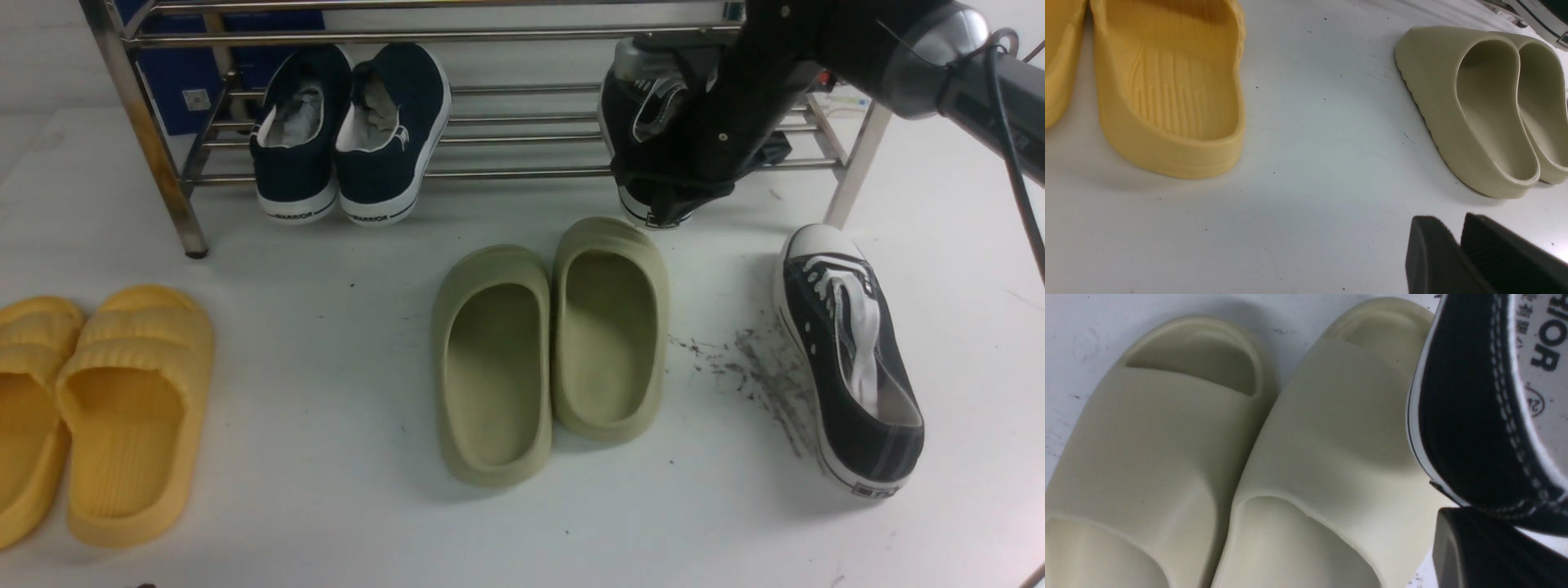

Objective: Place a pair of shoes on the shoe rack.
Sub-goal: Use the right arm to put a shoe into the shoe rack, then use the right arm to grab the shoe closest to it

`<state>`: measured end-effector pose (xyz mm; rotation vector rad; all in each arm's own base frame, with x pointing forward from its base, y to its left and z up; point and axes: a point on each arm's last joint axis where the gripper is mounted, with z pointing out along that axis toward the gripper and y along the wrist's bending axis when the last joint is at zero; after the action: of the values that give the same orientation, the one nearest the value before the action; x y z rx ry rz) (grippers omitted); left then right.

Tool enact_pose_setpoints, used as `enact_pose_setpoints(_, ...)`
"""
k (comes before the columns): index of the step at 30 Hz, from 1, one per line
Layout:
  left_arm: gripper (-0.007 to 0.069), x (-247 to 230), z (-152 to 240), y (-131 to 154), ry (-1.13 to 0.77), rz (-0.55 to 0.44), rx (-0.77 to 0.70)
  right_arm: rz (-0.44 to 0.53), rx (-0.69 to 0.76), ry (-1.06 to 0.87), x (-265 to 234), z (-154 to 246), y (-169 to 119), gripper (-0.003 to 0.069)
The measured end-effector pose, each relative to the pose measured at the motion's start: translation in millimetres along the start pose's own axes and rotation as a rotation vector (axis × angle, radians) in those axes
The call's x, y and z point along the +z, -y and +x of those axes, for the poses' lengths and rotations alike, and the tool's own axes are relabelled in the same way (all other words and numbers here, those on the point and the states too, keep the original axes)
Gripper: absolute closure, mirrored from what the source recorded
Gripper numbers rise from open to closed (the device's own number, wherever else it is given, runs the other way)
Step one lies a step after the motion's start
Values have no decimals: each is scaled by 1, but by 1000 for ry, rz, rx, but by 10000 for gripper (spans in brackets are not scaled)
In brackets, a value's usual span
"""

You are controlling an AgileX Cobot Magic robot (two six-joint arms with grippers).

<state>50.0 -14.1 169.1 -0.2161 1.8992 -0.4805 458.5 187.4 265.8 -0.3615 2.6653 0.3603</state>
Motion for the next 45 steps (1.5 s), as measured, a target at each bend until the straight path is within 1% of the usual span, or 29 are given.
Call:
enact_pose_setpoints(5, 497, 0, 0, 0, 0, 0, 0, -2, 4, 23, 0, -2, -1, 660)
enact_pose_setpoints(12, 494, 0, 0, 0, 0, 0, 0, 35, 48, 77, 0, -7, 3, 654)
enact_pose_setpoints(16, 491, 0, 0, 0, 0, 0, 0, 33, 50, 98, 0, -9, 3, 650)
enact_pose_setpoints(21, 488, 0, 0, 0, 0, 0, 0, 4, 65, 115, -1, -10, 0, 647)
enact_pose_setpoints(29, 488, 0, 0, 0, 0, 0, 0, 2, 69, 84, 0, -8, 0, 637)
enact_pose_setpoints(32, 488, 0, 0, 0, 0, 0, 0, 3, 102, 86, -3, -8, 0, 596)
enact_pose_setpoints(35, 488, 0, 0, 0, 0, 0, 0, -3, 109, 93, -17, -8, -2, 514)
enact_pose_setpoints(38, 488, 0, 0, 0, 0, 0, 0, -5, 106, 95, -41, -3, -6, 416)
enact_pose_setpoints(40, 488, 0, 0, 0, 0, 0, 0, 2, 100, 92, -66, 6, -8, 349)
enact_pose_setpoints(41, 488, 0, 0, 0, 0, 0, 0, 6, 99, 84, -66, 8, -7, 344)
enact_pose_setpoints(42, 487, 0, 0, 0, 0, 0, 0, 24, 93, 77, -82, 17, -7, 315)
enact_pose_setpoints(45, 484, 0, 0, 0, 0, 0, 0, 77, 113, 49, -116, 43, -5, 290)
